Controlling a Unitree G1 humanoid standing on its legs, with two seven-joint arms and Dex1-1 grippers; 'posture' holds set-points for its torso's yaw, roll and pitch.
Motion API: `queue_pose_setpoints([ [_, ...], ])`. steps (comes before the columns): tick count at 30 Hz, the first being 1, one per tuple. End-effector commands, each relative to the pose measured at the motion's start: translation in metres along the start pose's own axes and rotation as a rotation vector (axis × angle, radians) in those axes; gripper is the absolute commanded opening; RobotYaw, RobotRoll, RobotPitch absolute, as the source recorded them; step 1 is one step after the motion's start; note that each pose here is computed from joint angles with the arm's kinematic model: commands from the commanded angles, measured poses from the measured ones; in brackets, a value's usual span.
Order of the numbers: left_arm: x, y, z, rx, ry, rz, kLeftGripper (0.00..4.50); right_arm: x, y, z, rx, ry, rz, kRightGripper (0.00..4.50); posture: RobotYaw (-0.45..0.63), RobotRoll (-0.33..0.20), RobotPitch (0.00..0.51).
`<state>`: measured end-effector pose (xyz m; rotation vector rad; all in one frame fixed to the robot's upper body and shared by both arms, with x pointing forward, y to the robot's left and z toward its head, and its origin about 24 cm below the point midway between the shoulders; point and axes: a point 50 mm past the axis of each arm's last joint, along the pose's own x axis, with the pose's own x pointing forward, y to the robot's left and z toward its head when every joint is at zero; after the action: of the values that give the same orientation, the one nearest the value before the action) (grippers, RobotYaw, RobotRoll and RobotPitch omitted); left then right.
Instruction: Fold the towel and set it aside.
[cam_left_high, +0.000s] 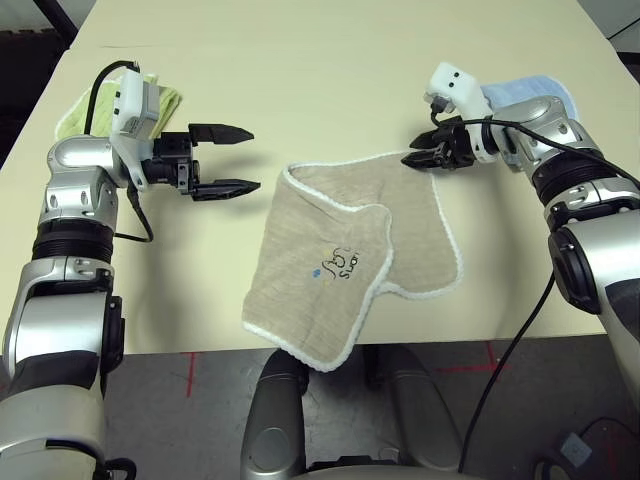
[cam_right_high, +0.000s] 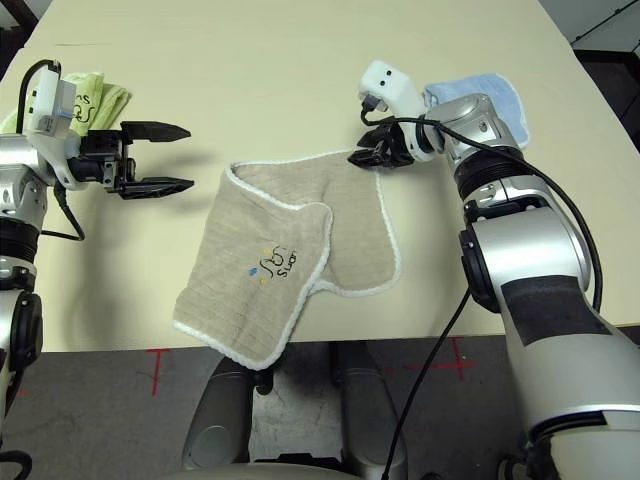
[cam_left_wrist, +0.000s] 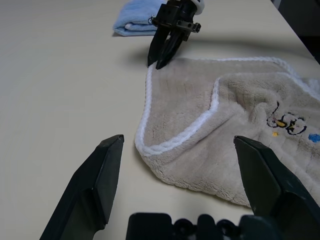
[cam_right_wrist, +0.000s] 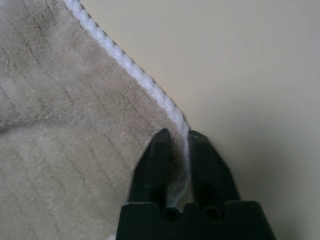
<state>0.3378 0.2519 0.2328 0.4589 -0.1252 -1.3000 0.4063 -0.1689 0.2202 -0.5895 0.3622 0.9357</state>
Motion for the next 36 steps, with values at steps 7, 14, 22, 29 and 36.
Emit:
queue_pose_setpoints([
  [7,0.000,-0.004,-0.005,-0.035,-0.001,0.013,4.50,-0.017,-0.006,0.030,0.007,-0.355,-0.012,0.02,0.11,0.000,0.316],
  [14,0.022,0.001,-0.002,-0.072,-0.098,0.098,4.50,-0.055,-0.015,0.090,-0.028,-0.853,-0.131,0.02,0.09,0.000,0.310],
  [22,0.034,0.002,0.002,-0.094,-0.155,0.113,4.50,-0.126,-0.003,0.184,-0.116,-1.281,-0.119,0.02,0.06,0.000,0.307],
  [29,0.049,0.025,0.020,-0.118,-0.273,0.311,4.50,-0.127,0.002,0.195,-0.188,-1.204,-0.129,0.02,0.06,0.000,0.300],
  [36,0.075,0.047,0.049,-0.196,-0.391,0.552,4.50,-0.109,0.006,0.188,-0.142,-1.181,-0.111,0.02,0.07,0.000,0.302],
])
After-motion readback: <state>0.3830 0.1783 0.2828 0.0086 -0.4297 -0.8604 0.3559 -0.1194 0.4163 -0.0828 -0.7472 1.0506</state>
